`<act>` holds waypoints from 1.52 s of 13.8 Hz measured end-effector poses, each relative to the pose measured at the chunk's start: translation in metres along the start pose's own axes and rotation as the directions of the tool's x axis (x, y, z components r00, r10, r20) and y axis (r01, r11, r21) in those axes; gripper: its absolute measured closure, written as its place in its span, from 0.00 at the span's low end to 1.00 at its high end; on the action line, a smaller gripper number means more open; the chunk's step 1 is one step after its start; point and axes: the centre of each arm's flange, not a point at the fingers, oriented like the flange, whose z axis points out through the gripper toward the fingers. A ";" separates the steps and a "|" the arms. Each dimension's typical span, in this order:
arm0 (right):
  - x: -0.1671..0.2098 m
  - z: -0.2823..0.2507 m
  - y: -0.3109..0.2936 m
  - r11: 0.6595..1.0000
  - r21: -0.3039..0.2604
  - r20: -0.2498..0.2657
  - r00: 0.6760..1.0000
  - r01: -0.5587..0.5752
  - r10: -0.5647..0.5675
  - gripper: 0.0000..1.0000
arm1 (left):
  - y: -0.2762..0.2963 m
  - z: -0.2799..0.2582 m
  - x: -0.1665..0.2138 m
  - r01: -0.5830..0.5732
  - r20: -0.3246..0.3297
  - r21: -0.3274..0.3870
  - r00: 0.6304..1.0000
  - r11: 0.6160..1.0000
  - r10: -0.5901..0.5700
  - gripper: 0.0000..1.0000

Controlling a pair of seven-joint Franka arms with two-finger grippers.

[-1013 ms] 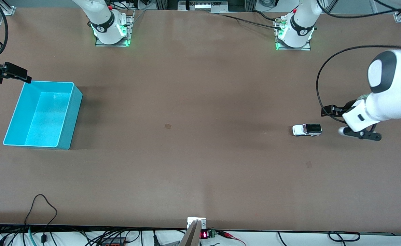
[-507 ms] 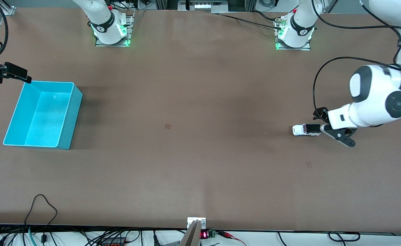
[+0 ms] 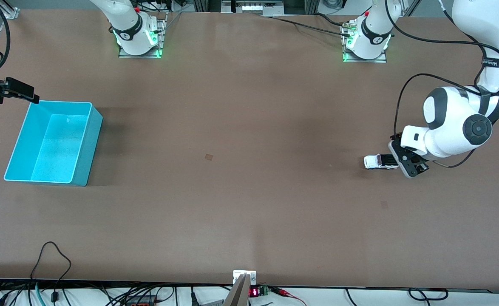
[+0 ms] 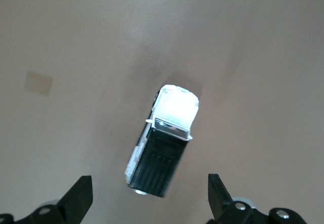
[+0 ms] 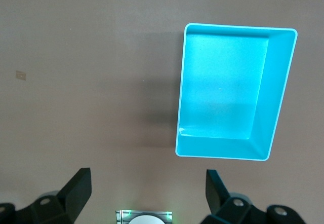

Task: Wind and store white jeep toy
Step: 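Lower the open left gripper onto the jeep's roof, then press the jeep down against the table with the left gripper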

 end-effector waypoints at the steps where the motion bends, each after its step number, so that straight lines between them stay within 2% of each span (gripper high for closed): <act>1: 0.000 0.000 0.000 1.000 0.000 0.000 1.000 0.000 0.000 0.00 | 0.000 0.005 -0.002 -0.059 -0.005 0.018 0.998 0.998 0.059 0.00; 3: 0.000 0.000 0.000 1.000 0.000 0.000 1.000 0.000 0.000 0.00 | 0.001 0.016 -0.007 -0.135 -0.007 0.042 0.991 0.990 0.136 0.00; 8: 0.000 0.000 0.000 1.000 0.000 0.000 1.000 0.000 0.000 0.00 | 0.010 0.043 -0.015 -0.219 -0.005 0.085 0.975 0.972 0.221 0.00; 14: 0.000 0.000 0.000 1.000 0.000 0.000 1.000 -0.001 0.001 0.00 | 0.024 0.059 -0.018 -0.264 -0.001 0.048 0.964 0.963 0.264 0.00; 21: 0.000 0.000 0.000 1.000 0.000 0.001 1.000 -0.001 0.001 0.00 | 0.028 0.075 -0.018 -0.276 -0.001 0.066 0.961 0.959 0.277 0.00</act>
